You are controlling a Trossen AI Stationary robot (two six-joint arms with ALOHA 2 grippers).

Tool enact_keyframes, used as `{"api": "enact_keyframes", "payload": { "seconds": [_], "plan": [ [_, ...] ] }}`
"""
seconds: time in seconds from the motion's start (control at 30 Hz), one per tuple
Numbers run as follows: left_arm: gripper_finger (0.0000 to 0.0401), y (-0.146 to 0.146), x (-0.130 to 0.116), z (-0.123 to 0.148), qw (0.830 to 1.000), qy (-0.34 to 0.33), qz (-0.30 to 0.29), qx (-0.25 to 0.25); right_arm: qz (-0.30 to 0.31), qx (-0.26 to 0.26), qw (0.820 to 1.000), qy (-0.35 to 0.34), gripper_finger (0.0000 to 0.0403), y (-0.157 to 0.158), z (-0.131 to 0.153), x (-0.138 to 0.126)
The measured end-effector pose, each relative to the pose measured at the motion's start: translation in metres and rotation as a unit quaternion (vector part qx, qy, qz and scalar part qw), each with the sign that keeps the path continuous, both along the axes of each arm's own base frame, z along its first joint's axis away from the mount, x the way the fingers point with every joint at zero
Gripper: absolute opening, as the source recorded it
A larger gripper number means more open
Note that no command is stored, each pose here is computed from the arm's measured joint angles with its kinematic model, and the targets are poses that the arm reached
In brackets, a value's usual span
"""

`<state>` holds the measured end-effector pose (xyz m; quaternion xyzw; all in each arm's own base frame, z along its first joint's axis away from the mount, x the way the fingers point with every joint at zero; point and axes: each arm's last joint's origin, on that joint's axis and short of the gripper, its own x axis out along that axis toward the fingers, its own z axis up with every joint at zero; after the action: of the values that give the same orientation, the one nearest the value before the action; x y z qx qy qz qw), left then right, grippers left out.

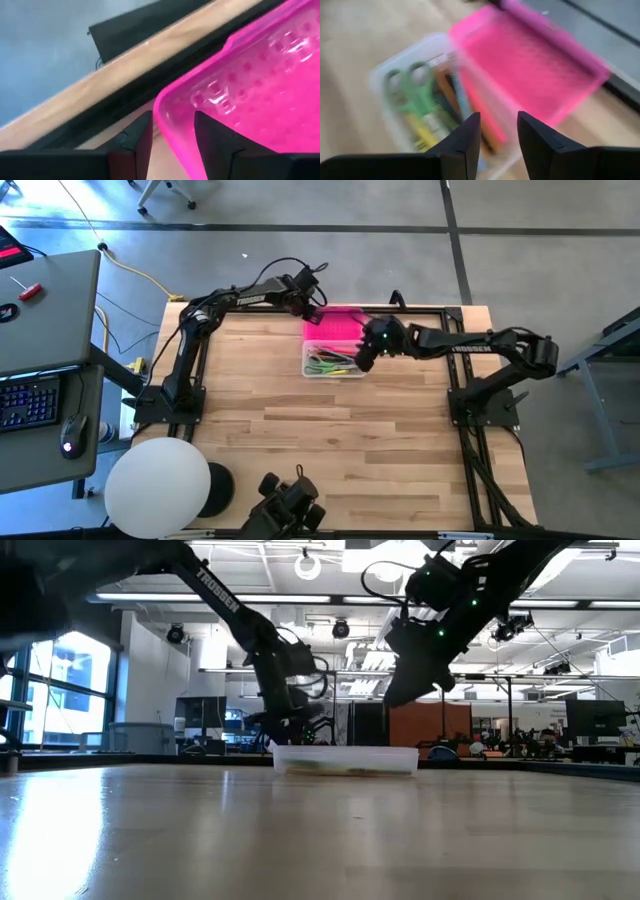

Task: Pick & place school supplies into a supply box
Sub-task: Close the supply box

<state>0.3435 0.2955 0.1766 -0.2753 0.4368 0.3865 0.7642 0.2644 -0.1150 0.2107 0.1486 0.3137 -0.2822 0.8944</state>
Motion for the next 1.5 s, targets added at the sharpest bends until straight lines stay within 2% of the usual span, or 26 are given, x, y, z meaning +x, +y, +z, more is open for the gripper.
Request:
{"api": "enact_keyframes", "payload": {
  "seconds": [0.23, 0.43, 0.63, 0.73, 0.8, 0.87, 1.0, 1.07, 1.17, 1.3, 1.5],
  "plan": [
    [0.0151, 0.002, 0.001, -0.017, 1.0, 0.029, 0.01, 0.001, 0.042, -0.011, 0.999, 0.02, 0.0108, 0.033, -0.002, 0.01],
    [0.0096, 0.004, 0.002, -0.016, 0.999, 0.024, 0.02, 0.014, 0.03, -0.018, 0.999, 0.021, 0.0108, 0.055, -0.004, 0.014],
    [0.0017, 0.006, 0.005, -0.014, 1.0, 0.005, 0.02, 0.024, 0.02, -0.001, 0.999, 0.036, 0.0108, 0.076, -0.026, 0.005],
    [0.0017, 0.004, 0.008, -0.013, 0.999, 0.005, 0.009, 0.033, -0.007, 0.012, 0.999, 0.033, 0.0108, 0.084, -0.042, -0.004],
    [0.0031, 0.001, 0.01, -0.014, 0.999, 0.008, 0.003, 0.031, -0.016, 0.031, 0.999, 0.006, 0.0108, 0.091, -0.051, -0.008],
    [0.004, -0.001, 0.011, -0.014, 0.999, 0.011, 0.002, 0.03, 0.003, 0.036, 0.998, -0.042, 0.0108, 0.1, -0.055, -0.008],
    [0.0031, -0.011, 0.019, -0.014, 1.0, 0.004, -0.014, 0.023, 0.021, 0.026, 0.989, -0.142, 0.0108, 0.11, -0.062, -0.015],
    [0.002, -0.017, 0.024, -0.014, 0.999, 0.001, -0.023, 0.023, -0.003, 0.018, 0.983, -0.181, 0.0108, 0.108, -0.066, -0.022],
    [0.0012, -0.027, 0.032, -0.012, 0.999, 0.011, -0.025, 0.043, -0.074, 0.013, 0.973, -0.219, 0.0108, 0.104, -0.077, -0.038],
    [0.0018, -0.04, 0.039, -0.003, 0.995, 0.033, -0.017, 0.09, -0.154, 0.046, 0.944, -0.289, 0.0108, 0.101, -0.09, -0.064],
    [0.0024, -0.057, 0.055, 0.014, 0.991, -0.021, -0.069, 0.108, -0.202, 0.074, 0.905, -0.368, 0.0108, 0.097, -0.099, -0.098]
  ]
}}
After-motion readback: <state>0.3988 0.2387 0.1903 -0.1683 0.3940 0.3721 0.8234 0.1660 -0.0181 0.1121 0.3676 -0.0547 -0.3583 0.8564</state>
